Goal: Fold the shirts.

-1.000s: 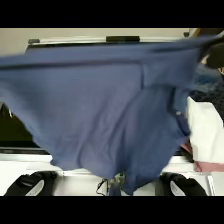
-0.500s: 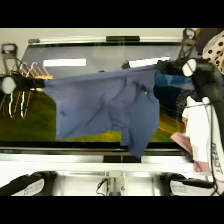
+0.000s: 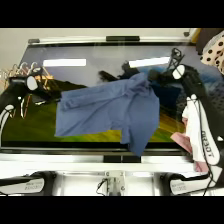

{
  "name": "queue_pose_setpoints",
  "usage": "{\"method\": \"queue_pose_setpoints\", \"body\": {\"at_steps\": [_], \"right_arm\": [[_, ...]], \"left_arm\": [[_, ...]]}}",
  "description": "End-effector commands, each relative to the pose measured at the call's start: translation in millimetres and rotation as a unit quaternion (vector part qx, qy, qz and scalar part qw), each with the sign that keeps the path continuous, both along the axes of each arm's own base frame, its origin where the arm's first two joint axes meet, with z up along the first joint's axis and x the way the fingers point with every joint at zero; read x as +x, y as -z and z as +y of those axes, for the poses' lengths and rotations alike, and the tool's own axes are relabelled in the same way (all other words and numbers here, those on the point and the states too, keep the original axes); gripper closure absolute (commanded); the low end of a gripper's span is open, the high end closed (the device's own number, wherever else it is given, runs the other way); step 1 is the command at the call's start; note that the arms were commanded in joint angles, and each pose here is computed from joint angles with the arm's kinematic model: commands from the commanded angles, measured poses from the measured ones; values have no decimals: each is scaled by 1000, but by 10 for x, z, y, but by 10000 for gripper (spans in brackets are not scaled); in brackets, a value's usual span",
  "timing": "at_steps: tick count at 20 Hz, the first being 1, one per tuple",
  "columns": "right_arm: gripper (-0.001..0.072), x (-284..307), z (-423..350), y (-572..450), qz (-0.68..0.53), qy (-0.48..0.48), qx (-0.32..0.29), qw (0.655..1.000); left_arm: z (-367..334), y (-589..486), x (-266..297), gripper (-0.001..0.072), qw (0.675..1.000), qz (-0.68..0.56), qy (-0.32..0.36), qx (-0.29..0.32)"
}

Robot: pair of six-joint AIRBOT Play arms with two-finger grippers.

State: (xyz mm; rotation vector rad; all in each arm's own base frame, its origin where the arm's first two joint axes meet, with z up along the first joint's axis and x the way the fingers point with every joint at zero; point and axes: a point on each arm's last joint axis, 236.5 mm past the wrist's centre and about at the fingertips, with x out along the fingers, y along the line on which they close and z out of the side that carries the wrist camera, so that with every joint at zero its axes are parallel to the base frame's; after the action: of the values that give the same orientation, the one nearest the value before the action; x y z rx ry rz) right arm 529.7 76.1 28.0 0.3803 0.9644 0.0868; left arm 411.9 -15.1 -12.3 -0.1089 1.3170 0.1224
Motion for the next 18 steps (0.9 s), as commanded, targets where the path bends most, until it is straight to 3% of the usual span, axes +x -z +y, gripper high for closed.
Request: {"method": "queue_pose_setpoints", "body": {"at_steps": [1,3,4,9,12,18], "right_arm": [[123,-563,-359,-92,68,-91,-100,988],[240,-1097,-778,-48,162,-123,-170,964],[254,-1322,-867,-19,195,-144,-171,955],[251,-1805,-730,45,223,-134,-32,965],[251,-1808,-644,27,220,-137,-12,966],[252,-1814,-583,5,219,-140,2,966]], "left_arm": [[276,-94,-609,144,990,131,60,1],[415,-148,-913,167,988,147,13,-43],[411,-118,-1084,171,986,146,-11,-77],[77,430,-1727,171,966,117,-91,-211],[-53,721,-1844,171,960,111,-107,-235],[6,844,-1565,172,959,41,-150,-237]]}}
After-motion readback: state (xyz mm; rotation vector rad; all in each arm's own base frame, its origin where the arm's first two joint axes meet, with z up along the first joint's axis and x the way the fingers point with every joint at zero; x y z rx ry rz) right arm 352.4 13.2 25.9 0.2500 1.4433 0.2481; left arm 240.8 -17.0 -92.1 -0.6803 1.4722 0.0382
